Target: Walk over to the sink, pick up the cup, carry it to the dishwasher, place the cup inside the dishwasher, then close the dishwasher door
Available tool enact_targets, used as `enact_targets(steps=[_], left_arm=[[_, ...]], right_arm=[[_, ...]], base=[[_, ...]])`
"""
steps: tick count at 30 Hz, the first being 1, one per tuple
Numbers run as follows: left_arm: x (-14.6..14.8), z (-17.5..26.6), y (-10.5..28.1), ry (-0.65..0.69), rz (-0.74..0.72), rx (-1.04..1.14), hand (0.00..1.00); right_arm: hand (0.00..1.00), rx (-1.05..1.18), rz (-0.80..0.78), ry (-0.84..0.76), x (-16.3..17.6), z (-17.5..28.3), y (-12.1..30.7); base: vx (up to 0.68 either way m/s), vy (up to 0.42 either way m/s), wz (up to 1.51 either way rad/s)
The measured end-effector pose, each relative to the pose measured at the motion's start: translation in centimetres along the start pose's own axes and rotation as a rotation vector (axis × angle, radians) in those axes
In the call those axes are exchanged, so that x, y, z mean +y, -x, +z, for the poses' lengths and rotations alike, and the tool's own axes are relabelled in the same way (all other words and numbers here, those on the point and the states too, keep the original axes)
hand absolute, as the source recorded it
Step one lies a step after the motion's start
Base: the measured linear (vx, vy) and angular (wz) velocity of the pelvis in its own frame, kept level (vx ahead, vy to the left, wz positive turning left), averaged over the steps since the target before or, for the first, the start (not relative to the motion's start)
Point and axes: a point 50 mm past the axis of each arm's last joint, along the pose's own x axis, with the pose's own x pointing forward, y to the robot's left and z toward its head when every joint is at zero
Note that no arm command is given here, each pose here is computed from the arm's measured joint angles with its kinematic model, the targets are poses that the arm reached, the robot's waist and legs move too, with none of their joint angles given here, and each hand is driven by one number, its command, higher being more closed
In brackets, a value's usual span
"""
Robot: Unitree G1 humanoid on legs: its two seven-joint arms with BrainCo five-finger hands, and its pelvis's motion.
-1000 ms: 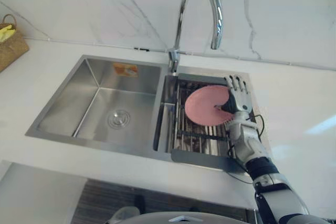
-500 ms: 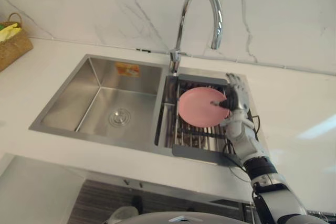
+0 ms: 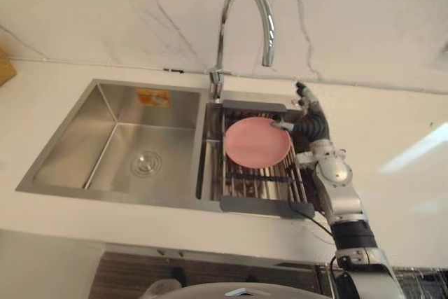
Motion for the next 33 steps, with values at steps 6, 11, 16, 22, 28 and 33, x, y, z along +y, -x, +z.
enact_targets(steps=[6,11,16,22,28,33], left_arm=[[0.1,-0.5,-0.1,0.017,-0.001,0.013,0.0],[0.2,-0.5,-0.1,0.029,-0.003,0.014,0.0],[0.5,-0.5,-0.1,0.029,0.001,0.014,0.0],[0.7,-0.4,-0.1,0.027,0.007,0.014,0.0],[0.7,-0.4,-0.1,0.022,0.007,0.012,0.0],[0.6,-0.2,-0.1,-0.007,0.007,0.01,0.0]], right_arm=[[0.0,0.066,0.172,0.2,0.5,-1.2,1.1],[0.0,0.051,0.261,0.424,0.6,-1.0,1.2],[0.0,0.036,0.349,0.633,0.7,-1.0,1.4],[0.0,0.03,0.428,0.806,1.2,-1.3,1.6],[0.0,0.0,0.526,0.85,2.9,-1.9,2.0],[0.0,0.047,0.561,0.901,3.2,-3.7,2.6]], base=[[0.0,0.005,-0.06],[0.0,0.0,0.0],[0.0,0.0,0.0],[-0.01,-0.003,0.0],[-0.03,-0.004,0.0],[-0.01,-0.004,0.07]])
